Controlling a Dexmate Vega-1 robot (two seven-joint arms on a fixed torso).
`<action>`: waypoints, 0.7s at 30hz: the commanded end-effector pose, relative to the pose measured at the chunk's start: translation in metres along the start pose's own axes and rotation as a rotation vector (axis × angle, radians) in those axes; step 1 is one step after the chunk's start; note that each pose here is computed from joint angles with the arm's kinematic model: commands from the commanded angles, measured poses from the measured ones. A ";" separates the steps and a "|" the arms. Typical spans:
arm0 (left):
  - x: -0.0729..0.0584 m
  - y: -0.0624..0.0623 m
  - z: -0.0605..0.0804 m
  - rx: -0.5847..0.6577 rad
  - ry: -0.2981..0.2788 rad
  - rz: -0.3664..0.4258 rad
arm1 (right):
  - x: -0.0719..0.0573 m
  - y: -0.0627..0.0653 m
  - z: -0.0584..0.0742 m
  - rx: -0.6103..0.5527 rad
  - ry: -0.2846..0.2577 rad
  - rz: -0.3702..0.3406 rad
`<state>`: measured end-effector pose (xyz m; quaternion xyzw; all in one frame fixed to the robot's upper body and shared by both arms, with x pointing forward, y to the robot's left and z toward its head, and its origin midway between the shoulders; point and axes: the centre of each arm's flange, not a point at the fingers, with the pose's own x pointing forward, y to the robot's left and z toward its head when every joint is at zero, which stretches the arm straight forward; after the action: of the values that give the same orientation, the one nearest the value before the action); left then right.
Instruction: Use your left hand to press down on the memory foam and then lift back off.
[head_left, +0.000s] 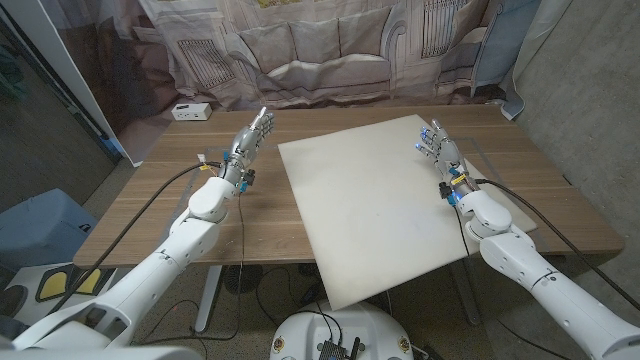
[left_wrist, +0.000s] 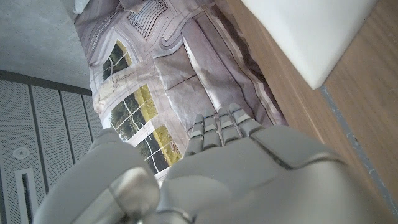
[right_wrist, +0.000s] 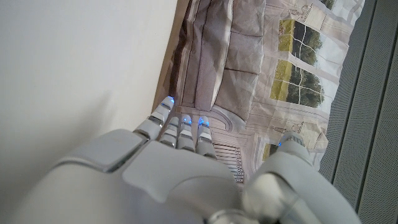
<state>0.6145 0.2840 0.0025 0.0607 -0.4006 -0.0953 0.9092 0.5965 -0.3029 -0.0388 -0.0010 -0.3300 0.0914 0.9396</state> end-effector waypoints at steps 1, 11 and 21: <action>-0.007 -0.007 0.017 -0.012 -0.109 0.035 | -0.008 0.001 0.014 -0.016 -0.015 0.001; 0.000 -0.015 0.031 0.061 -0.178 0.012 | -0.015 0.000 0.015 -0.021 -0.020 -0.028; 0.012 -0.032 0.037 0.103 -0.216 -0.052 | -0.023 -0.001 0.013 -0.016 -0.016 -0.047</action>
<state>0.5929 0.2666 0.0211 0.0777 -0.4782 -0.0896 0.8702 0.5773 -0.3061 -0.0384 -0.0041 -0.3368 0.0774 0.9384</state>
